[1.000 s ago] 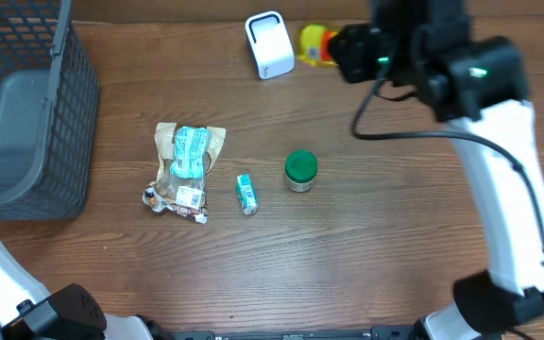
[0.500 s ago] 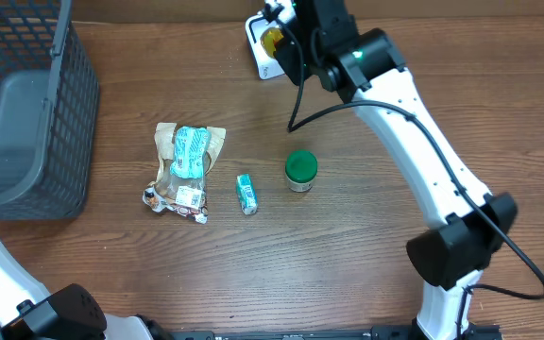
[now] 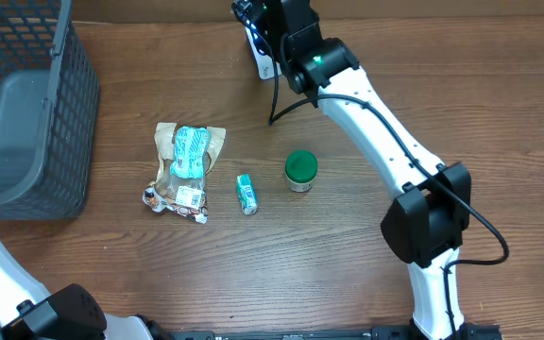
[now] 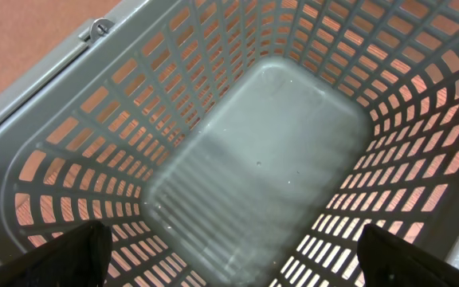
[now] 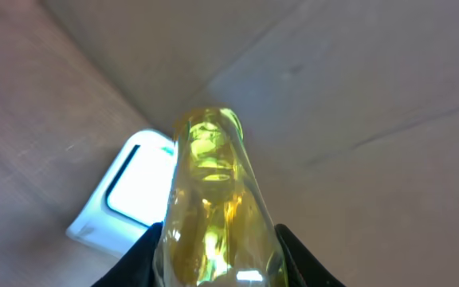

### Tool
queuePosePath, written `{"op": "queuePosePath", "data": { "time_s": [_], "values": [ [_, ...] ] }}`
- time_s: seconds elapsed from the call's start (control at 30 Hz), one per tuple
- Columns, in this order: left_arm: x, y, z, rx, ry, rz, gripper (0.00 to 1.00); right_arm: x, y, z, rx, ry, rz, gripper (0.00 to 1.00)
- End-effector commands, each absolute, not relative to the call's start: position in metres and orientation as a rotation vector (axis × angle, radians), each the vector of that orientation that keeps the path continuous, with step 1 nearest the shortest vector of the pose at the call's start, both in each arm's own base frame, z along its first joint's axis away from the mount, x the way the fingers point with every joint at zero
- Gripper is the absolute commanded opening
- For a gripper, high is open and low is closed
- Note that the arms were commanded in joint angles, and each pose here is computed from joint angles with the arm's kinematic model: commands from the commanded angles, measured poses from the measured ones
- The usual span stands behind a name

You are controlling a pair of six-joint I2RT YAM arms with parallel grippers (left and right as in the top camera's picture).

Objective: Scan the item barcode
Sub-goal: 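Carry the yellow bottle to the white scanner and hold it there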

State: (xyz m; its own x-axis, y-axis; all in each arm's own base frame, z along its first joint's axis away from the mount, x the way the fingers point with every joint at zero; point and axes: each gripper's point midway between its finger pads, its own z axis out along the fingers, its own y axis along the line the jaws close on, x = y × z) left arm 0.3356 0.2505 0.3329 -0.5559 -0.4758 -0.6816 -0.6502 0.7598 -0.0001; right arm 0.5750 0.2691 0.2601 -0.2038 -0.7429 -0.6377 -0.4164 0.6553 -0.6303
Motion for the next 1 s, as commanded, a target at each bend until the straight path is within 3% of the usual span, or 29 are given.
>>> {"op": "queuePosePath", "data": {
  "time_s": [0.0,0.23,0.97],
  "values": [
    [0.339,0.251,0.337,-0.808,2.267,0.332,1.00,0.587,0.264,0.270,-0.902,1.773,-0.515,0.10],
    [0.339,0.251,0.337,-0.808,2.267,0.331,0.99,0.609,0.266,0.246,-0.940,1.713,-0.665,0.09],
    [0.339,0.251,0.337,-0.808,2.267,0.331,1.00,0.624,0.276,0.202,-0.887,1.709,-0.733,0.06]
  ]
}}
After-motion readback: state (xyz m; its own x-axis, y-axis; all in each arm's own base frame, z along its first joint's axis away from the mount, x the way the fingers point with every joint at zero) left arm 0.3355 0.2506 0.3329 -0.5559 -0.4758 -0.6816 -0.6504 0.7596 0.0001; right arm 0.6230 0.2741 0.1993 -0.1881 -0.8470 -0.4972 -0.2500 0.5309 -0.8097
